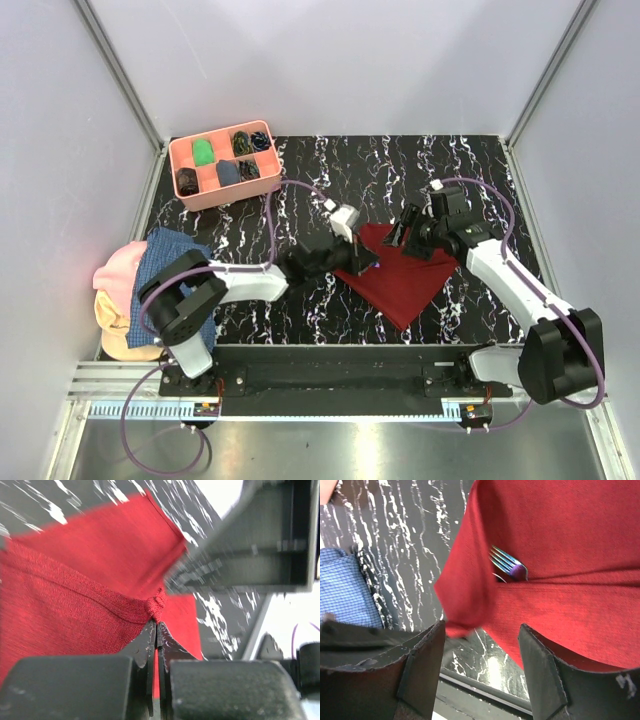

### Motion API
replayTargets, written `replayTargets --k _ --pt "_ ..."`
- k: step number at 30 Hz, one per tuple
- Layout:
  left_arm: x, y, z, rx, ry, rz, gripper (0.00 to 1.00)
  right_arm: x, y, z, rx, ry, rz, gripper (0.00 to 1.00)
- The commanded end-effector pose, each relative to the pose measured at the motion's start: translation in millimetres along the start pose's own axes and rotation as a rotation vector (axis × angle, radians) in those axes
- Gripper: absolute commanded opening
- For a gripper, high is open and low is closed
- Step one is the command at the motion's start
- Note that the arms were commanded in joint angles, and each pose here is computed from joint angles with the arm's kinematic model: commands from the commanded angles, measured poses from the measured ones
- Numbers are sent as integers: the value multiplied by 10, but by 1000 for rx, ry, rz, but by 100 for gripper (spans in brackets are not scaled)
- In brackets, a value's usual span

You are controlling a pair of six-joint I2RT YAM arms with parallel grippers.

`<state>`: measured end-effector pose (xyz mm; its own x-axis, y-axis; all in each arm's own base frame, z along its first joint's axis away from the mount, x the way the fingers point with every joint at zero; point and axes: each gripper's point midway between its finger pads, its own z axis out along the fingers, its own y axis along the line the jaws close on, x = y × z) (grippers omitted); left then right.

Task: Fold the napkin, place the utensils inside, and roll it up
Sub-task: Fold the napkin

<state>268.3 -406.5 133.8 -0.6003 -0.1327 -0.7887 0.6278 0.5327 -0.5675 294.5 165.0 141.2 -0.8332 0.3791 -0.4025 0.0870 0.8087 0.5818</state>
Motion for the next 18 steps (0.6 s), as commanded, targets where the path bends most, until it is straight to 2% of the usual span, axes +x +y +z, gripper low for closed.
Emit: replayTargets --k 1,9,18 --pt "192 -351 98 94 13 55 0 41 -87 -95 31 -25 -8 69" --pt "563 -793 228 182 79 56 0 -28 -88 -231 47 -75 -8 70" --pt "947 -922 347 202 157 47 0 13 -115 -256 53 -69 -5 70"
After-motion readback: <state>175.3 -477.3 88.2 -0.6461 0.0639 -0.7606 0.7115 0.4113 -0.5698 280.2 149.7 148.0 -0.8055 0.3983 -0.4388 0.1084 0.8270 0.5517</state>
